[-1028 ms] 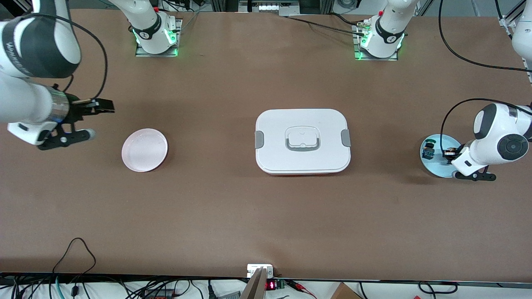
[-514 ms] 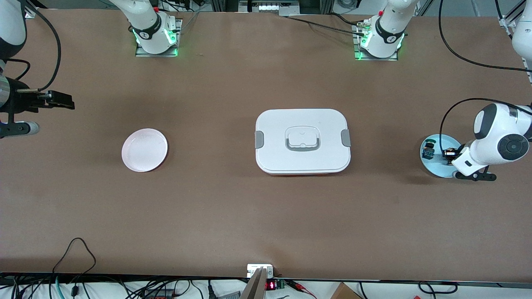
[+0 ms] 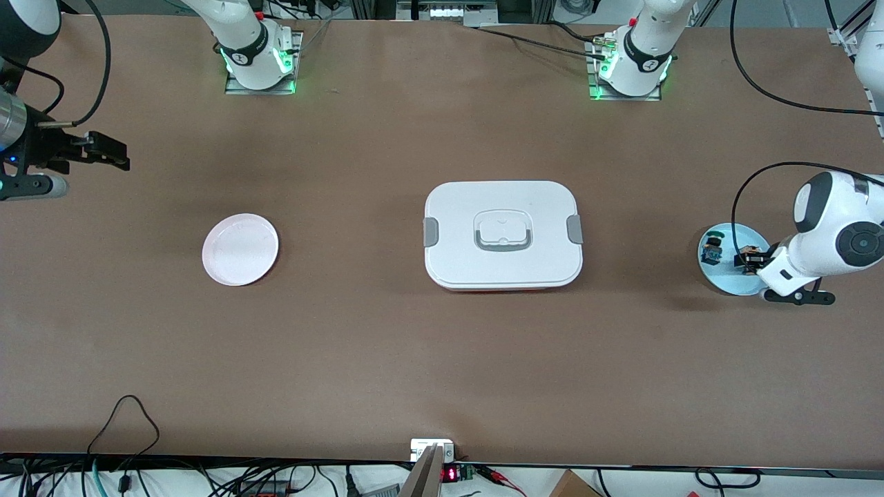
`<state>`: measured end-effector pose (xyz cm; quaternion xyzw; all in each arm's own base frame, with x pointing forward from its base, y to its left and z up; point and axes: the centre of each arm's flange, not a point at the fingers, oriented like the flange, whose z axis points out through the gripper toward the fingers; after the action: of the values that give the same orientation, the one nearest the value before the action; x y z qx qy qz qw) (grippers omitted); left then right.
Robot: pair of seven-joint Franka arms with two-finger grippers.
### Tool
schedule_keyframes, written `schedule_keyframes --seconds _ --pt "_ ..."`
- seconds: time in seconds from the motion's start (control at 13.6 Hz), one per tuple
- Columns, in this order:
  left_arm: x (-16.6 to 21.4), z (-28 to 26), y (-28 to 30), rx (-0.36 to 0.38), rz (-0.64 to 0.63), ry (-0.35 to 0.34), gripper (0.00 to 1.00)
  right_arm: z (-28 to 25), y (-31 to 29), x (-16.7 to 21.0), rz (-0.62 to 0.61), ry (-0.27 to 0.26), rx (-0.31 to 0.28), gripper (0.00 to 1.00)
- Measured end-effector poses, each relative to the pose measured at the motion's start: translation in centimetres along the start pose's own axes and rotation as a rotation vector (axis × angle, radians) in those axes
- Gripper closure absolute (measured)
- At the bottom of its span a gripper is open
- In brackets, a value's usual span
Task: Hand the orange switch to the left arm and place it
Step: 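Lower the switch onto the blue plate while the right arm returns to rest, then open the left gripper and release the switch on the blue plate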
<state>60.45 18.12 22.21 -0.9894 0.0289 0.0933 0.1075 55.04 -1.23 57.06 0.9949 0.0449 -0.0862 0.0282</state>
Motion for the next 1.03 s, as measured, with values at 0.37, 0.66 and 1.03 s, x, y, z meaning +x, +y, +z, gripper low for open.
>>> schedule_keyframes --seconds 0.37,0.66,1.03 --pt "0.4 -9.8 2.5 0.075 0.031 -0.026 0.00 -1.9 -0.1 -1.9 0.028 0.003 0.035 0.00" --pt "0.2 -18.3 4.4 0.094 0.027 -0.008 0.00 -3.2 0.0 -2.5 0.038 0.034 0.036 0.00" --pt "-0.2 -24.3 5.7 0.095 0.030 0.006 0.00 -4.9 0.2 -2.9 0.059 0.072 0.034 0.00"
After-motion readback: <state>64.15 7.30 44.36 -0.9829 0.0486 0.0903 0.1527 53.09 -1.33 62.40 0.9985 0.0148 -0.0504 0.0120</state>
